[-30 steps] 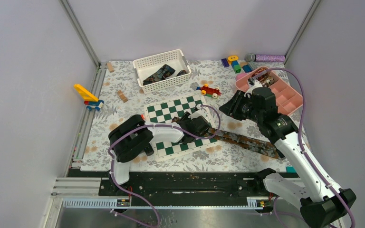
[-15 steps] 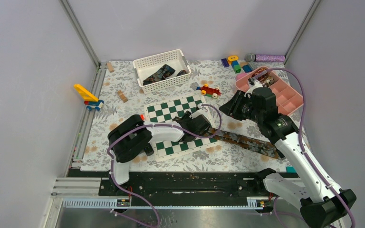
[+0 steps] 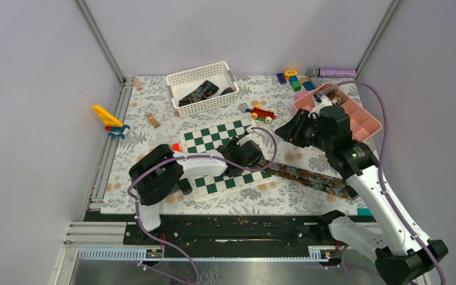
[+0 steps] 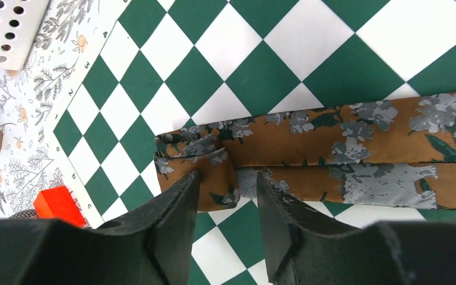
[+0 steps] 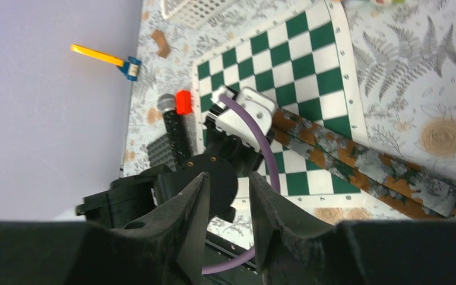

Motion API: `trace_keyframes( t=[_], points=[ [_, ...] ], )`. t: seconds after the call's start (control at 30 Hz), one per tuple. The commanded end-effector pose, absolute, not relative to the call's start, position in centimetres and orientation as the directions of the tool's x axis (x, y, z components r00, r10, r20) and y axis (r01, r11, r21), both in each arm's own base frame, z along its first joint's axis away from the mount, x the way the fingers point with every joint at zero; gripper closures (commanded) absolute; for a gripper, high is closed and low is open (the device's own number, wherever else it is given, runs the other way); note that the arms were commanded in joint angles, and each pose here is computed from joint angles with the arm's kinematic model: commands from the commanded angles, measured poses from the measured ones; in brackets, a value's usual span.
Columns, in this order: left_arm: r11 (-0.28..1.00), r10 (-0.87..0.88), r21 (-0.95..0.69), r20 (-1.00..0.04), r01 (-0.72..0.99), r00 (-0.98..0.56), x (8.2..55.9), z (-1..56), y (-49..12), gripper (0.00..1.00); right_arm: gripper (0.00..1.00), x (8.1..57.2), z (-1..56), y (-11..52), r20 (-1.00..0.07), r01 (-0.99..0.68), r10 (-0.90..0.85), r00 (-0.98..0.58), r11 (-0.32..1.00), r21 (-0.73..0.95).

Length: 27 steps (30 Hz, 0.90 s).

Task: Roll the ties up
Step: Roll the tie at the center of the board.

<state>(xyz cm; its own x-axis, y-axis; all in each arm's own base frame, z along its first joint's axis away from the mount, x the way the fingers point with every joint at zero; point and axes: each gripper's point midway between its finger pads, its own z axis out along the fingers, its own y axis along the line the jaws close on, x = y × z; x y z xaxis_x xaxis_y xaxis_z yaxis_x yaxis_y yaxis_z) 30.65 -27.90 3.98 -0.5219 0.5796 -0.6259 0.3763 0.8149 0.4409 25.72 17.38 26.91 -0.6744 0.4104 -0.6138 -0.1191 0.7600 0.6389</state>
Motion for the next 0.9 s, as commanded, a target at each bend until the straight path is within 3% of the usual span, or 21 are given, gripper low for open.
trace_keyframes(
  t=[0.0, 0.43, 0.87],
  points=[
    [0.859, 0.505, 0.365, -0.718, 0.359, -0.479, 31.4, 7.8, -29.5, 0.57, 0.62, 26.2, 32.7, 17.1, -0.685, -0.202, 0.439, -0.582, 0.737, 0.644],
    [0.872, 0.478, 0.337, -0.742, 0.355, -0.470, 31.3, 9.1, -29.7, 0.56, 0.60, 25.4, 38.1, 15.6, -0.771, -0.277, 0.452, -0.449, 0.750, 0.601],
    [0.911, 0.179, -0.014, -0.886, 0.411, -0.428, 31.1, 15.7, -29.9, 0.56, 0.59, 25.6, 39.0, 13.6, -0.793, -0.204, 0.461, -0.399, 0.798, 0.567]
  ],
)
